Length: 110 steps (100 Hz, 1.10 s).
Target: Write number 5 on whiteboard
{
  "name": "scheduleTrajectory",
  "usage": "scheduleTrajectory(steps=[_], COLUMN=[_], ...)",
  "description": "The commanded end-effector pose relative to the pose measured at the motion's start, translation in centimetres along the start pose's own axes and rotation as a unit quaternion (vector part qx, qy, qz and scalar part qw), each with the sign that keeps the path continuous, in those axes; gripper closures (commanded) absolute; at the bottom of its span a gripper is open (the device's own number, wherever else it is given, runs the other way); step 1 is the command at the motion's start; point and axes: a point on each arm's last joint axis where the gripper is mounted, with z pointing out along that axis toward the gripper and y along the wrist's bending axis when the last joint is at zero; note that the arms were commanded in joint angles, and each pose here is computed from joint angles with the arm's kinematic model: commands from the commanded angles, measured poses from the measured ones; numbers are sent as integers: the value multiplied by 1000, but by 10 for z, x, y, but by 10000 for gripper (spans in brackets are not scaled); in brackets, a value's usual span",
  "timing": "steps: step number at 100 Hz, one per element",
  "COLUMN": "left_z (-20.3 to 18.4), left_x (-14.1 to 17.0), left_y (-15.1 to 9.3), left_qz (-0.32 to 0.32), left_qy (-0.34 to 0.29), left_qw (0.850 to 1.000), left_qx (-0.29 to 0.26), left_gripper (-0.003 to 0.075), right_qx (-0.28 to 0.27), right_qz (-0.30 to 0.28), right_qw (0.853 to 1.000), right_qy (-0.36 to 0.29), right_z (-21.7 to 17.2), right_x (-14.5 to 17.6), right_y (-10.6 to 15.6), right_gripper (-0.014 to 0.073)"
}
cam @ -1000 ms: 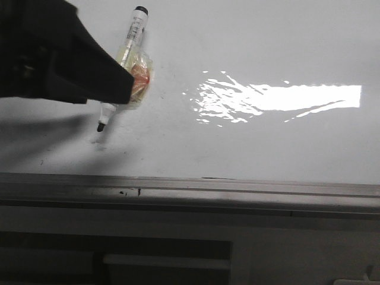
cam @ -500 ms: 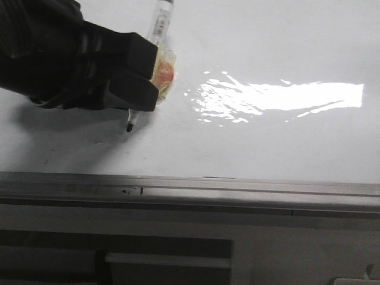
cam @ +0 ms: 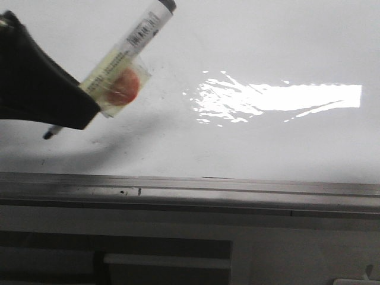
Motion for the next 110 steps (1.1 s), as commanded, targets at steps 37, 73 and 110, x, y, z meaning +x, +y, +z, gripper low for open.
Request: scheduleTrajectory(steps=[37, 73, 110], left_z=[-47, -48, -48], left_x=[-20, -22, -22], left_y=[-29, -36, -35], left_qz=[138, 148, 148], left_qy=[-109, -118, -119], left_qw=[982, 978, 978], left_qx=[72, 86, 84], left_gripper=[740, 740, 740], right_qx=[-114, -186, -203], right_qz=[-83, -87, -90], right_qw=[990, 979, 975], right_qy=[-32, -3, 19], right_z=[46, 84, 116], right_x=[-48, -64, -62], right_y=[8, 21, 35], right_gripper=[125, 125, 132])
